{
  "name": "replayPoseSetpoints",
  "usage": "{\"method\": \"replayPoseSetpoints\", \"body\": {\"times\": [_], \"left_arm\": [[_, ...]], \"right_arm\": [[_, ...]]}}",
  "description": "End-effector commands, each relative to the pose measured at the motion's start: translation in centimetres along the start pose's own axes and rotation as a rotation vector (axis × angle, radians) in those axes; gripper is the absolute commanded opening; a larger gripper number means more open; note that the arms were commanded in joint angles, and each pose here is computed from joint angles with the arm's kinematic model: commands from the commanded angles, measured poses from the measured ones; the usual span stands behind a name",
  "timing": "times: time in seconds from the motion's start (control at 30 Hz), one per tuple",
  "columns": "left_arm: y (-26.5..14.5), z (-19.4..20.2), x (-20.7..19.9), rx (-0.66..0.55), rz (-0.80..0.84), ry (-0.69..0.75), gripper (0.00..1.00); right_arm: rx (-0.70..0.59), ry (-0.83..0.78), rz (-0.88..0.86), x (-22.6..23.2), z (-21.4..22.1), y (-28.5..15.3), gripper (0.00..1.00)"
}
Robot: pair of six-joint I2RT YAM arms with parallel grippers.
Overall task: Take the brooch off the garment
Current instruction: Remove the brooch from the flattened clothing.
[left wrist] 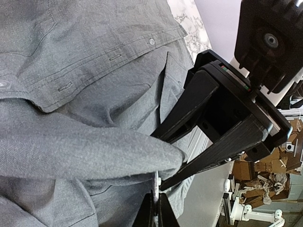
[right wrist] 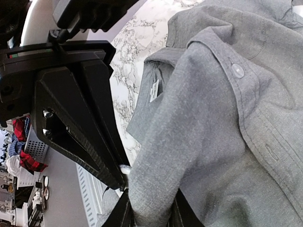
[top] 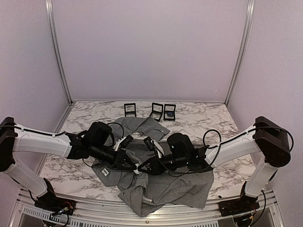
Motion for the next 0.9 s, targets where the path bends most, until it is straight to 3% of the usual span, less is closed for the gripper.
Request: {"method": "replayPoseSetpoints", "body": {"times": [0.0,0.53,0.87], "left_arm": [[-1.1,-0.7,-1.2,-0.03,-0.001,0.045,0.0],[-1.6,-1.0,-0.9,-0.038,-0.117,0.051,0.0],[-2.5,-1.4,-1.8,0.007,-0.144,0.141,0.0]], "right_arm": [[0.03,0.011,0.084,-0.9,0.5,-0.2,0.24],[0.054,-0.019,0.09,0.1,0.8,0.0,0.29],[0.047,-0.076,0.074,2.1,-0.2,-0.9,0.47]]}}
Point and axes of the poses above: each gripper's point midway between its finger pads, its own y axis out along the fingers, its own x axis along the line the jaws close on, z = x × y, the point moved 10 cm from there along -y, back along the fingers, and after that the axes turned 7 degrees about y, right-handed, at the moved point
